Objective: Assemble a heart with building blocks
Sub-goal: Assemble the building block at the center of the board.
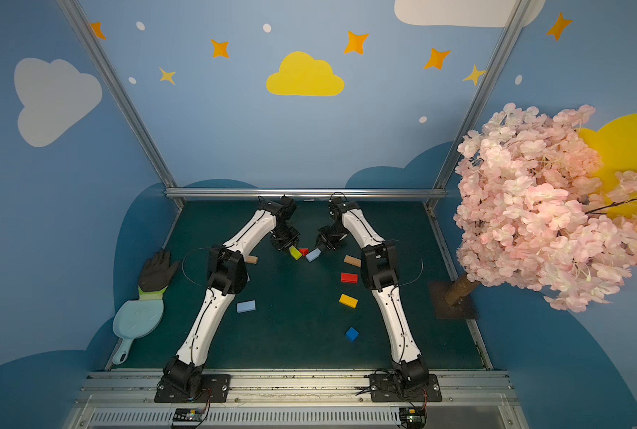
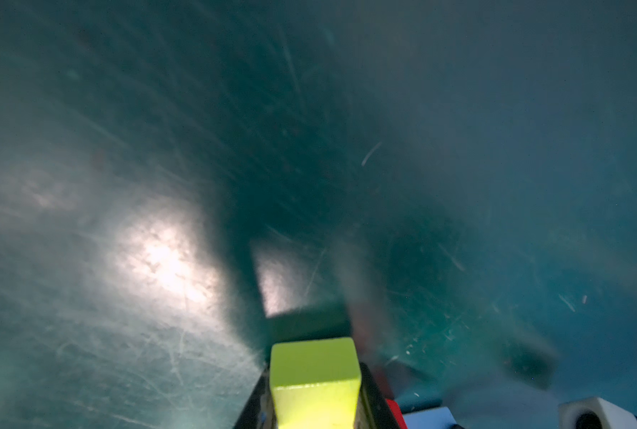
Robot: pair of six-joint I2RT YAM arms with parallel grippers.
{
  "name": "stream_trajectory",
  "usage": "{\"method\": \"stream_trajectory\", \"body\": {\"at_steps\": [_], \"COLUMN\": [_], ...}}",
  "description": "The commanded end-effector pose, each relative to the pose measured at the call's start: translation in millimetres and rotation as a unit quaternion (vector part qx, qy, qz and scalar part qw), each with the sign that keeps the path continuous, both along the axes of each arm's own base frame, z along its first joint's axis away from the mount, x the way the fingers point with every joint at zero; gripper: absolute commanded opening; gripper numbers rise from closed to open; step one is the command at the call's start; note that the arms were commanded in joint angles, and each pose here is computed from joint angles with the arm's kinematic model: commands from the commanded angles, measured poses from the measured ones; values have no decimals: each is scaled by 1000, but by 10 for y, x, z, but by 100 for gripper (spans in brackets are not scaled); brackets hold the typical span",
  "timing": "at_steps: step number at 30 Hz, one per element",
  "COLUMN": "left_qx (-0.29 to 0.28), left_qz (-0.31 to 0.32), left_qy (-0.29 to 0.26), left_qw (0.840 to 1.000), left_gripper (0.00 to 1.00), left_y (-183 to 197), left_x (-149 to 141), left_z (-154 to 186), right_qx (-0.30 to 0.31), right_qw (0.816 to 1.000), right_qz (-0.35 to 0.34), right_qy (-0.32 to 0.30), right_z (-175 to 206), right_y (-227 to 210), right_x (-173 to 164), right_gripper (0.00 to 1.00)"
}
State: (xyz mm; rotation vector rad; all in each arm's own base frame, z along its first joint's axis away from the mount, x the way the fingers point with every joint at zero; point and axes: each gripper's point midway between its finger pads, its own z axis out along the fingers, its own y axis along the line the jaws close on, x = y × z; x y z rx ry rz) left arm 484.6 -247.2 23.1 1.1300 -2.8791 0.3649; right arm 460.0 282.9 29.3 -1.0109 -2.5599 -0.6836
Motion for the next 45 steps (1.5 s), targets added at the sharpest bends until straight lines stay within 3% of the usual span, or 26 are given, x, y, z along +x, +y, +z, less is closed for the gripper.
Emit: {"method": "stream_trajectory", "body": {"at_steps": [1, 4, 8, 11, 23, 45], "left_qx": [1, 0, -2, -2, 8, 11], "left_qz": [-8, -13, -14, -15, -11, -13], "left_qy": [28, 29, 30, 28, 24, 25], "left_qw": [1000, 999, 999, 999, 1000, 1000], "left_gripper": [22, 27, 45, 51, 58, 59], "left_y": [-62, -71, -72, -65, 15, 67], "left_x": [-95, -104, -105, -97, -72, -68], "left_z": [-244, -257, -254, -248, -216, -207], "right_qx": [-28, -26, -25, -26, -23, -23], "right_qw": [999, 999, 999, 999, 999, 999], "right_qz": [-12, -14, -15, -14, 4, 21], "right_qy": [-35, -39, -38, -38, -31, -25], "right_z": [-110, -104, -108, -116, -181, -194], "right_y": [-136, -128, -125, -136, -69, 7], "right_x": [185, 205, 205, 203, 114, 10], "right_gripper": [23, 23, 23, 23, 25, 25]}}
